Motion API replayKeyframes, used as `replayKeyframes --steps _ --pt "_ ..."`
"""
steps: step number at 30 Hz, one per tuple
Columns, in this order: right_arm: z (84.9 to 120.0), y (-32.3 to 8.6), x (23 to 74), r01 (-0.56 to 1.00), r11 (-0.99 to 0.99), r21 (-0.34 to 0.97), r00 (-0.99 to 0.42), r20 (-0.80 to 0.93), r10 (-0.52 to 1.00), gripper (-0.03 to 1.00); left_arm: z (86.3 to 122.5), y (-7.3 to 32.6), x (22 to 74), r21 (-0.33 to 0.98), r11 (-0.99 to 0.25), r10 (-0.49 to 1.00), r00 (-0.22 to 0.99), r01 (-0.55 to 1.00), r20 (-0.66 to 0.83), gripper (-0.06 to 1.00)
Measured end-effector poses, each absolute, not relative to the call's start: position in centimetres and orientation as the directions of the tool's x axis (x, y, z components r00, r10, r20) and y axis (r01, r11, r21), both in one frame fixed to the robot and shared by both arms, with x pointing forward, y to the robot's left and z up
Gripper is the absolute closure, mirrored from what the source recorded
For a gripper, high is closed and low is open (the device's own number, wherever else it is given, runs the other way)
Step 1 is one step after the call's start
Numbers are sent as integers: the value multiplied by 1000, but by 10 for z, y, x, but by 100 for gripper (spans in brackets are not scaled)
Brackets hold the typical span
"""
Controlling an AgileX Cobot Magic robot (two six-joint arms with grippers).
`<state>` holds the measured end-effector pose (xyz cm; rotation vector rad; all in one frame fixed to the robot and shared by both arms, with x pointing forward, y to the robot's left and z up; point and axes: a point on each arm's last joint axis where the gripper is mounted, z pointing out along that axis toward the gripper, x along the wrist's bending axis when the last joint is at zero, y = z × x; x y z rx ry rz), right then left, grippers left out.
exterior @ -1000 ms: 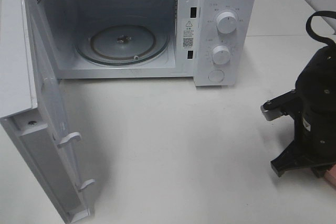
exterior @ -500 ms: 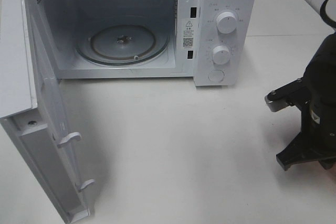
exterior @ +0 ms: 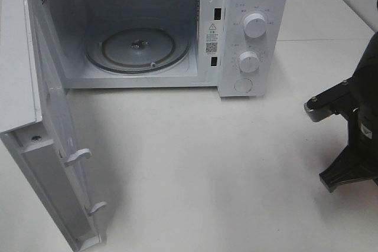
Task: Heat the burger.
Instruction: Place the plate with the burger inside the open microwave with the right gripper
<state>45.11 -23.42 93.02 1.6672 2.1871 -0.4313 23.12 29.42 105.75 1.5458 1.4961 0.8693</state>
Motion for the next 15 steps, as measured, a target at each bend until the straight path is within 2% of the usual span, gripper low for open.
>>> replayKeyframes --steps 15 --pt "941 -211 435 938 348 2 -304 -481 822 92 1057 294 231 894 18 997 65 448 -52 -4"
